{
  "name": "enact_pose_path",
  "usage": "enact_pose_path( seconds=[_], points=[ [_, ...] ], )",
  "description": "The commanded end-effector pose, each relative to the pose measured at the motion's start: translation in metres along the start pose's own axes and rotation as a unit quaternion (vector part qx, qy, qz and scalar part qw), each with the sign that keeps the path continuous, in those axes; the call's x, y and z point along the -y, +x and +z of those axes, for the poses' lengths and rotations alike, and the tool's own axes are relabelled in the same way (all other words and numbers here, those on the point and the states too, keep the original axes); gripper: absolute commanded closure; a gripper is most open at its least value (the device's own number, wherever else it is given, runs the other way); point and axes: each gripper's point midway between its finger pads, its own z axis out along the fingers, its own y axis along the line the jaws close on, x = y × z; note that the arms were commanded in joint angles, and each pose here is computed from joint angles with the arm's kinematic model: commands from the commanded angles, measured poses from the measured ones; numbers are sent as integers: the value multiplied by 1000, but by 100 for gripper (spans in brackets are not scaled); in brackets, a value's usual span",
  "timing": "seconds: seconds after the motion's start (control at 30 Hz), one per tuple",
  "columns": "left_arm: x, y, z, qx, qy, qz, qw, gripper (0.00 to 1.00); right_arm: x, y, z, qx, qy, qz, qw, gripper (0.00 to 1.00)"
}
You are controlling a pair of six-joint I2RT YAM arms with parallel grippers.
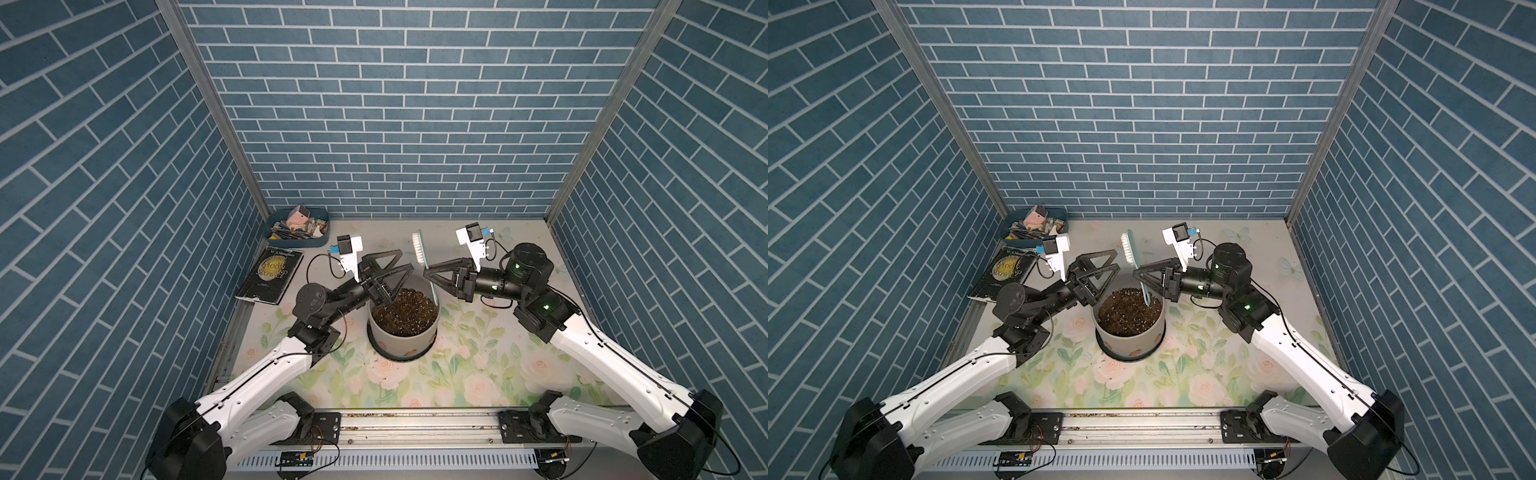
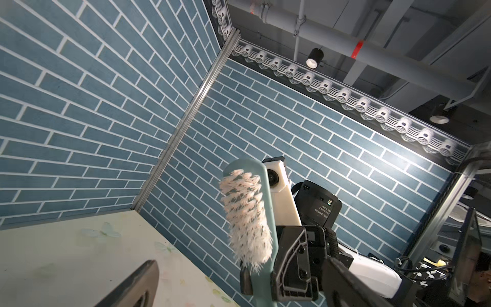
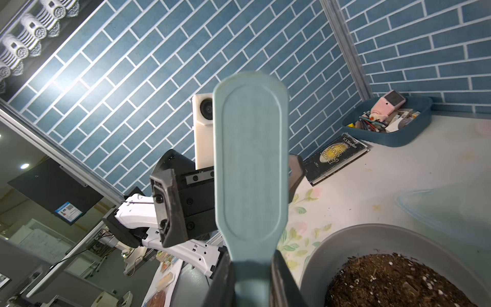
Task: Scrub the dried mud off the ceramic pot
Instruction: Pick up the brush from the center of the board.
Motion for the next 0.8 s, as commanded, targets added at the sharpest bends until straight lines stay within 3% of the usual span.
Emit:
enact_pose_path(
  seconds=[0.0,0.27,0.37,0.57,0.73,0.77],
  points=[
    [24,-6,3,2,69,2,998,0,-5,9,6,-14,-30,12,999,100],
    [17,-3,14,-7,77,-6,997,1,-8,17,16,-25,-53,21,998,100],
    [15,-4,18,-8,78,-11,997,9,-9,20,19,-28,-56,22,998,100],
    [8,-3,20,-5,63,-22,998,46,-6,22,22,-29,-55,28,998,100],
    [4,-5,20,-1,54,-26,998,70,-3,23,23,-26,-56,33,998,100],
    [3,-5,21,1,50,-28,998,80,-2,22,24,-25,-54,34,998,100]
  ],
)
